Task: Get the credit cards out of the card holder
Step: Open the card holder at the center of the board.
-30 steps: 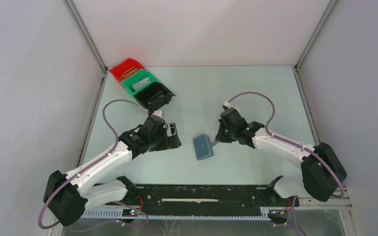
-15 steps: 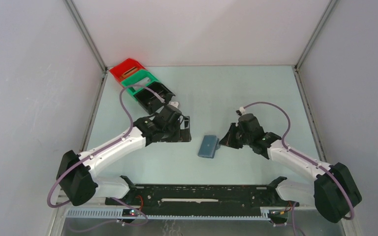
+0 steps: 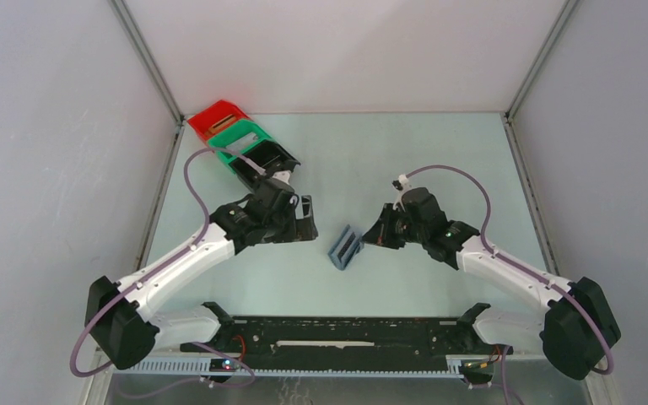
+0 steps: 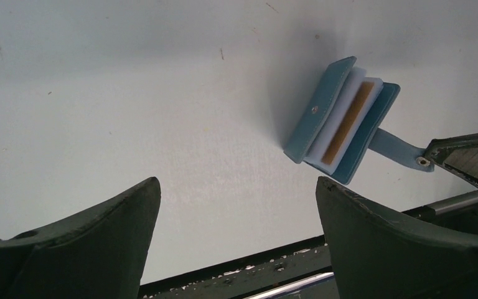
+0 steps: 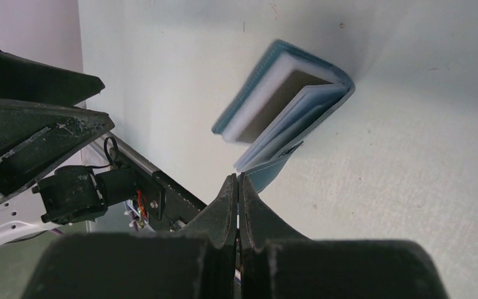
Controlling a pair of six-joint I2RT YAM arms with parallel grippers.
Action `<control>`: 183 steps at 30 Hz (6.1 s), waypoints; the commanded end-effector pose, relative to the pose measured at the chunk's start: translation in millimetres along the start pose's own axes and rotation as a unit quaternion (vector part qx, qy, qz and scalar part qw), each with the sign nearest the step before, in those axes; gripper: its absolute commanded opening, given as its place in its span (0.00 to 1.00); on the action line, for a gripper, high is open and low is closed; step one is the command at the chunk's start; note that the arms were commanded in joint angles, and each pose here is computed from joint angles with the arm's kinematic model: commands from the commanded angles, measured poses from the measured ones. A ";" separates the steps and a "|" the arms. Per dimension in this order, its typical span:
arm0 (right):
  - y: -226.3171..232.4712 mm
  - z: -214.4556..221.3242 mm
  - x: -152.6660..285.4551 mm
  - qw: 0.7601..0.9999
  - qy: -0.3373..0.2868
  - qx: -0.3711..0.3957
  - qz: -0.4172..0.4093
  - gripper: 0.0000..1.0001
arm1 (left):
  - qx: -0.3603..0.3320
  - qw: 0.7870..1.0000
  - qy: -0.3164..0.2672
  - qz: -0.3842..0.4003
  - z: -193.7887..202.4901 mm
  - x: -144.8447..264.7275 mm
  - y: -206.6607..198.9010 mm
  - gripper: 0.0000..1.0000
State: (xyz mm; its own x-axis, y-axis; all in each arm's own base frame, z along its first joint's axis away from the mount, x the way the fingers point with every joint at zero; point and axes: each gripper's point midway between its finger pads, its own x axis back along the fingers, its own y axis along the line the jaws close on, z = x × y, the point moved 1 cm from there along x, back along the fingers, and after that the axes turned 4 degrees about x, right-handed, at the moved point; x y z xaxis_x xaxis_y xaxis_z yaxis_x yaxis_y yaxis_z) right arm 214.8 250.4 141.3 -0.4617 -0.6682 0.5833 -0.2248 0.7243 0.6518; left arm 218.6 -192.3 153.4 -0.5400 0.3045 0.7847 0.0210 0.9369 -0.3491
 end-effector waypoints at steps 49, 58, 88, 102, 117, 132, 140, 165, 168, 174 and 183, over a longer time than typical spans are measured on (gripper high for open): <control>-108.5 -11.2 47.7 0.982 -0.072 -0.076 0.157 0.50 | 0.017 0.987 0.058 0.150 6.5 -28.6 -69.2 1.00; -33.0 -41.4 46.0 0.990 -0.112 -0.024 0.085 0.51 | 0.033 0.985 0.067 0.158 5.0 -35.1 -77.6 0.98; 0.1 2.1 -47.5 0.995 0.021 0.011 0.098 0.32 | 0.115 0.985 0.015 0.125 -11.6 -26.9 -14.9 0.99; -91.3 37.2 -19.3 0.981 0.019 -0.087 0.171 0.30 | 0.023 0.976 0.093 0.194 9.3 -40.3 -77.9 0.94; -122.2 44.4 -18.2 0.975 0.019 -0.123 0.183 0.26 | -0.002 0.965 0.136 0.225 15.2 -61.9 -122.8 0.92; -133.1 52.7 -18.4 0.972 0.019 -0.140 0.189 0.23 | 0.003 0.953 0.182 0.242 34.1 -84.1 -148.1 0.90; -134.7 52.1 -13.2 0.972 0.014 -0.139 0.190 0.23 | -0.007 0.958 0.164 0.235 28.0 -80.1 -147.1 0.92; -129.8 48.5 -5.2 0.974 0.003 -0.141 0.180 0.23 | -0.025 0.936 0.192 0.293 46.0 -71.4 -171.6 0.94; -125.9 43.8 -0.4 0.975 -0.007 -0.142 0.172 0.23 | -0.023 0.924 0.204 0.322 49.3 -66.8 -183.7 0.94; -123.4 36.0 12.8 0.975 -0.032 -0.146 0.162 0.25 | -0.016 0.907 0.220 0.358 54.9 -68.3 -202.5 0.94; -126.6 40.7 27.0 0.974 -0.069 -0.173 0.126 0.24 | -0.001 0.897 0.256 0.361 78.9 -98.5 -210.4 0.94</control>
State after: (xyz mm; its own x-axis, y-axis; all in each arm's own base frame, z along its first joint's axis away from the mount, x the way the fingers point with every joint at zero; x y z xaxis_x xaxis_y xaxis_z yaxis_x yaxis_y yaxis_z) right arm 199.7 147.7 51.0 -0.5597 -0.4055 0.7227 0.2003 0.7801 0.5927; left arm 199.3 -412.0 84.9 0.0563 0.8199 0.5698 0.1792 0.5531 -0.8136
